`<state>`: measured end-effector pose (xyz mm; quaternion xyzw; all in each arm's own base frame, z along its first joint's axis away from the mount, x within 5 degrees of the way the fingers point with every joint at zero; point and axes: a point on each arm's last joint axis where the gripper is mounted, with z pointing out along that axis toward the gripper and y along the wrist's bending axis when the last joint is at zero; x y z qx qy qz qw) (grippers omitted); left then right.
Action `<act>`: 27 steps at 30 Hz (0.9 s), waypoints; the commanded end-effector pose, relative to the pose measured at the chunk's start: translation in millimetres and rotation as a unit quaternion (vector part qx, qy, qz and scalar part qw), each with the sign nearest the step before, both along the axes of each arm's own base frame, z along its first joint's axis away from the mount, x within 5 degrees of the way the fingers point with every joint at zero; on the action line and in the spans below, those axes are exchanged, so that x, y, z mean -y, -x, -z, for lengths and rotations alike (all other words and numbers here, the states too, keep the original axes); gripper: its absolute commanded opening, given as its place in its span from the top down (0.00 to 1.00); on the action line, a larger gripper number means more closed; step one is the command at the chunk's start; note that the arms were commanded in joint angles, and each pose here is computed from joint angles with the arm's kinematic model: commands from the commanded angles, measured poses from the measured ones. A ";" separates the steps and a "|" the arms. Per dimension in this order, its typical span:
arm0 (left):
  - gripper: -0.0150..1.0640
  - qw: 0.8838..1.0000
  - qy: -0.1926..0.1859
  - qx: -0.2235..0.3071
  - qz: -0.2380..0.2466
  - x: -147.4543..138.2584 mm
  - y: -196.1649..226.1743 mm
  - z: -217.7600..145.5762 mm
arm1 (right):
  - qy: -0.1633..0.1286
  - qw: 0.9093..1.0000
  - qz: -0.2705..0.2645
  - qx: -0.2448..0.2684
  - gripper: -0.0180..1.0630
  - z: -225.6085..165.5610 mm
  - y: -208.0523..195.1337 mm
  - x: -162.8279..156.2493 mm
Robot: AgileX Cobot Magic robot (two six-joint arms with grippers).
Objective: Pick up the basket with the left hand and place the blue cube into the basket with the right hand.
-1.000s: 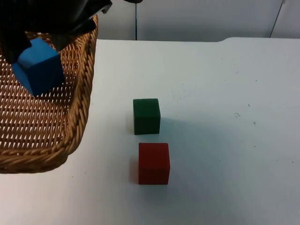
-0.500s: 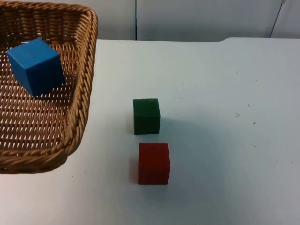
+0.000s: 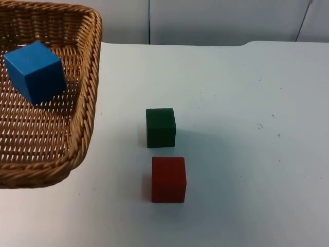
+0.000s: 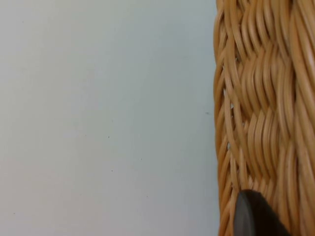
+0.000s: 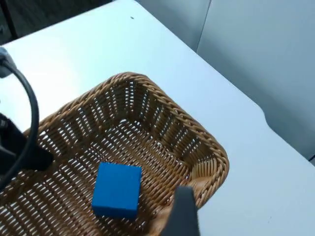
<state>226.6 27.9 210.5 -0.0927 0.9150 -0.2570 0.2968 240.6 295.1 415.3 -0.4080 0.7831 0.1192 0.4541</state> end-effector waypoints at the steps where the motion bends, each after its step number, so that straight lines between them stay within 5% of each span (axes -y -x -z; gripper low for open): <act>1: 0.99 1.000 0.021 0.004 -0.008 1.7 -0.5 -1.5 | -0.017 1.000 -0.008 0.014 0.37 7.5 13.4 14.1; 7: 0.99 1.000 0.021 0.004 -0.008 1.7 -0.5 -1.5 | -0.063 0.998 -0.006 0.018 0.37 36.6 53.2 63.9; 20: 0.99 1.000 0.006 0.012 -0.015 -1.0 -2.1 -1.3 | -0.064 0.998 0.005 0.002 0.37 97.6 121.8 155.8; 27: 0.99 0.999 -0.007 0.012 -0.029 -5.6 -6.8 1.7 | -0.102 0.995 0.020 -0.003 0.37 114.8 147.6 190.5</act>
